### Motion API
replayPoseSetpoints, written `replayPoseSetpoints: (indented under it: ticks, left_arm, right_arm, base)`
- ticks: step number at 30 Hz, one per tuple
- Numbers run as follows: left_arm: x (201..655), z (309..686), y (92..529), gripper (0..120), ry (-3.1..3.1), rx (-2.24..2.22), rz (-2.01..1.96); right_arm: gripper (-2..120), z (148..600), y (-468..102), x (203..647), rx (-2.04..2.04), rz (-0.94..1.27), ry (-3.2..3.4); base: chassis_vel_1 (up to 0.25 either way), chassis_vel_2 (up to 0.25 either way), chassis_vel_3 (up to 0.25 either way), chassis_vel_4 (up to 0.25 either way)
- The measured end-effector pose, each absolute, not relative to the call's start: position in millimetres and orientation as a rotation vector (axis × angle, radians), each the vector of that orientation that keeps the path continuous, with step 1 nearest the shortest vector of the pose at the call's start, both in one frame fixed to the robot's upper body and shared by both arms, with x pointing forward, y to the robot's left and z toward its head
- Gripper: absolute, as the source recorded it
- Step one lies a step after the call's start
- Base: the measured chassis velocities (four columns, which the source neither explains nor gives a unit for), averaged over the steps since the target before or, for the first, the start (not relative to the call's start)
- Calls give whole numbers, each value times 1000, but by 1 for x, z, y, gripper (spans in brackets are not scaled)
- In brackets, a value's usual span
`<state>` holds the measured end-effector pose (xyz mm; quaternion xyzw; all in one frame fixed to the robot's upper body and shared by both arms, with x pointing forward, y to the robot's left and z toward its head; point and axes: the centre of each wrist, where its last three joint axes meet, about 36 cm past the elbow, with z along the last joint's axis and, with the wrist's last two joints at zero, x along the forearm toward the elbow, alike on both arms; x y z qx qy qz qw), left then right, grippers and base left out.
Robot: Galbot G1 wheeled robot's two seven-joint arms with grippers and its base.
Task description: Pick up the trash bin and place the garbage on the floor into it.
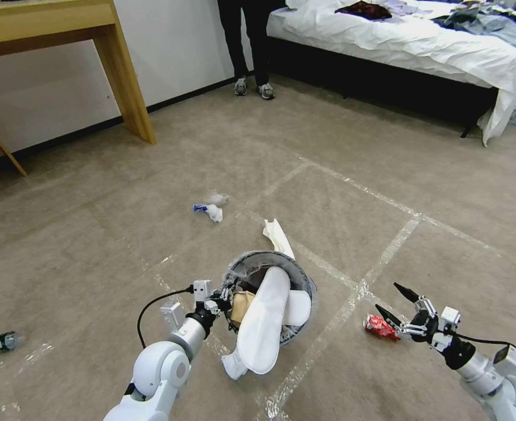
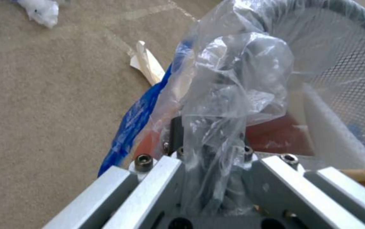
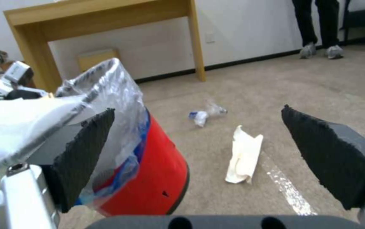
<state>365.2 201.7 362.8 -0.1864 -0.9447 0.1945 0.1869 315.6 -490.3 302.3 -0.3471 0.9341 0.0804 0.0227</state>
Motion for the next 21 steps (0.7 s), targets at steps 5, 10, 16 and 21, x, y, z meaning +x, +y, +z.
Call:
replayPoseSetpoints:
  ticks: [5, 10, 16, 21]
  left_arm:
    - [366, 364, 202, 1, -2664, -519, 541]
    - [368, 369, 205, 1, -2681, -507, 527]
    - [369, 370, 208, 1, -2692, -494, 516]
    - [372, 375, 210, 1, -2711, -488, 514]
  right_arm:
    - [100, 304, -499, 319, -1081, 194, 2923]
    - [100, 310, -511, 329, -1089, 141, 2954]
    - [100, 312, -524, 336, -1121, 92, 3003]
    - [100, 315, -535, 350, -1141, 60, 3060]
  base:
    - [37, -56, -54, 24]
    - [0, 0, 0, 0]
    - [0, 0, 0, 0]
    - [0, 0, 0, 0]
